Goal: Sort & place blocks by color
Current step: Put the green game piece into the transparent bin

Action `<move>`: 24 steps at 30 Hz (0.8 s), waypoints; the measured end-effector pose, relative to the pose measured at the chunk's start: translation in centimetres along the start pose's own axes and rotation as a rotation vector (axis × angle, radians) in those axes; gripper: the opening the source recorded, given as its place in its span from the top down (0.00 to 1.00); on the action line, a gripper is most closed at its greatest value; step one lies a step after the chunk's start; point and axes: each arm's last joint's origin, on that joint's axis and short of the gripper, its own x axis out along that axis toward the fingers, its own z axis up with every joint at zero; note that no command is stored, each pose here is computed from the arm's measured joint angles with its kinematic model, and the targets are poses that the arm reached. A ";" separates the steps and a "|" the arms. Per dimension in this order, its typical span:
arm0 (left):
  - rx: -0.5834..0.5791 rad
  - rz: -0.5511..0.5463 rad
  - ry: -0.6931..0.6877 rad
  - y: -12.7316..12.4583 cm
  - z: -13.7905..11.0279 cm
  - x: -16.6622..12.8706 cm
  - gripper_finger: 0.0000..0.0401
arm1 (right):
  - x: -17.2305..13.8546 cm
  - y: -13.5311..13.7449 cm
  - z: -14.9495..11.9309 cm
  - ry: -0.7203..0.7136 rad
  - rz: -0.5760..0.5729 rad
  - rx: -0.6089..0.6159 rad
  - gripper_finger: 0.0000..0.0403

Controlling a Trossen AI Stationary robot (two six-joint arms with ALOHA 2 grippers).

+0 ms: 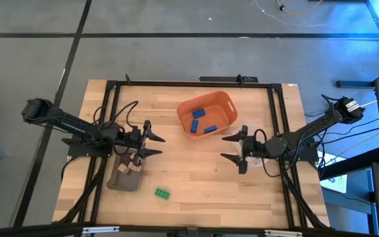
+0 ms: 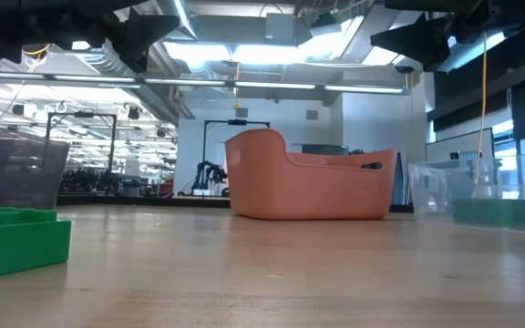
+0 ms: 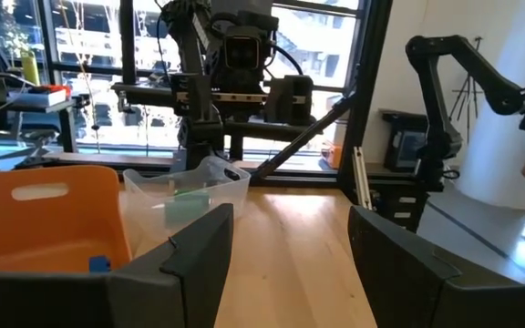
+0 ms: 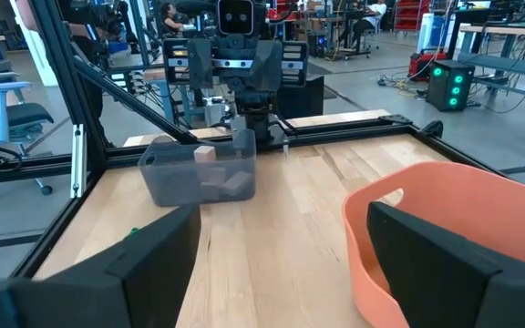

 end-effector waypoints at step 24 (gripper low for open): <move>-0.004 0.020 0.005 0.1 -0.1 0.0 0.47 | 0.0 0.0 0.0 0.000 0.000 -0.008 0.21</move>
